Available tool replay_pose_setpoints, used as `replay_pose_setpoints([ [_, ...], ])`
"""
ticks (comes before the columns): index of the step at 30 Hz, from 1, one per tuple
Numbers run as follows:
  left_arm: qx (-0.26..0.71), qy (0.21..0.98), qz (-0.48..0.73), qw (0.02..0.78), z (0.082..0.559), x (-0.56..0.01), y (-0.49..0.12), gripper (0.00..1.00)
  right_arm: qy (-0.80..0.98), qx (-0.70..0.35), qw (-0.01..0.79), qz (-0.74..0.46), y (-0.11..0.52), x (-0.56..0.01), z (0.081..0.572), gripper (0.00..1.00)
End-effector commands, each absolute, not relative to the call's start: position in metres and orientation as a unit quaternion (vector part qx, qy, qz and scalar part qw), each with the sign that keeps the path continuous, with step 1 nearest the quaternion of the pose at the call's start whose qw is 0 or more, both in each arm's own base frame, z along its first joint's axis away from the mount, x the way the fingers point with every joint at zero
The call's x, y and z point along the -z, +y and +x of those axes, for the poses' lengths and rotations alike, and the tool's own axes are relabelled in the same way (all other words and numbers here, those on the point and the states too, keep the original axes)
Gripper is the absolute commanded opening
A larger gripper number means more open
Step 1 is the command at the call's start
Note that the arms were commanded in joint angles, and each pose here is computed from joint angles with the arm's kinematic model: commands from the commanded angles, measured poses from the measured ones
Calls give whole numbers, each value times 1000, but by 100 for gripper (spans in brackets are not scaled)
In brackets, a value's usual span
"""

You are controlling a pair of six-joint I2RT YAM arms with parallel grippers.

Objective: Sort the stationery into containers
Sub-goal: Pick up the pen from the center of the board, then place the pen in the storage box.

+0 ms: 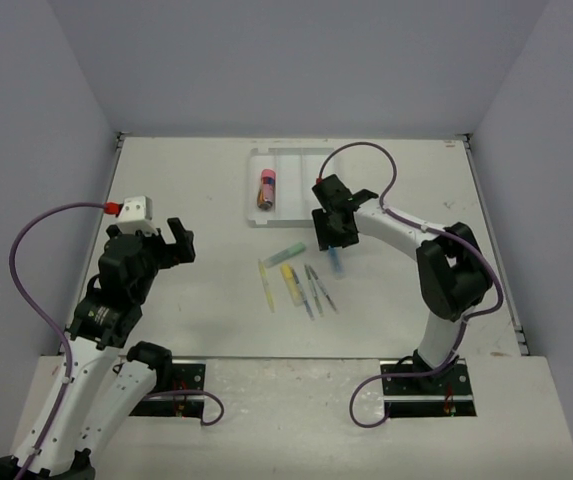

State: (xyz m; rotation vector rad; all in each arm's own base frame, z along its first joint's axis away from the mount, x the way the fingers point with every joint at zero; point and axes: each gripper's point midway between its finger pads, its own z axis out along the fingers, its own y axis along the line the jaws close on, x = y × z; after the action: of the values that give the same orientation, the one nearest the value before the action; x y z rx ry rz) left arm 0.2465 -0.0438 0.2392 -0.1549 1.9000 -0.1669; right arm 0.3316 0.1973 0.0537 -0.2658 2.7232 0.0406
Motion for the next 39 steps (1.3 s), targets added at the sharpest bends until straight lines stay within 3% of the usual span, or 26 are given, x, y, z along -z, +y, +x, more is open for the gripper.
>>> replay_pose_setpoints([
  [1, 82, 805, -64, 584, 246, -244, -48, 100, 978, -30, 185, -90, 200, -34, 339, 48],
  [7, 84, 803, -63, 587, 245, -246, -49, 100, 984, -28, 148, -93, 197, -11, 326, 43],
  [12, 86, 803, -60, 586, 245, -246, -50, 100, 984, -27, 151, -88, 191, -15, 317, 14],
  [16, 87, 803, -59, 586, 246, -246, -51, 100, 979, -24, 192, -68, 181, -55, 315, 8],
  [23, 84, 806, -59, 583, 247, -244, -51, 100, 947, -96, 299, -74, 216, -146, 360, 5],
  [32, 79, 810, -61, 577, 248, -240, -50, 100, 935, -135, 324, -48, 291, -161, 472, 8],
  [37, 79, 807, -63, 581, 247, -242, -49, 100, 930, -132, 341, -43, 304, -167, 502, 18],
  [39, 79, 806, -64, 583, 247, -243, -48, 100, 930, -129, 341, -41, 304, -164, 506, 27],
])
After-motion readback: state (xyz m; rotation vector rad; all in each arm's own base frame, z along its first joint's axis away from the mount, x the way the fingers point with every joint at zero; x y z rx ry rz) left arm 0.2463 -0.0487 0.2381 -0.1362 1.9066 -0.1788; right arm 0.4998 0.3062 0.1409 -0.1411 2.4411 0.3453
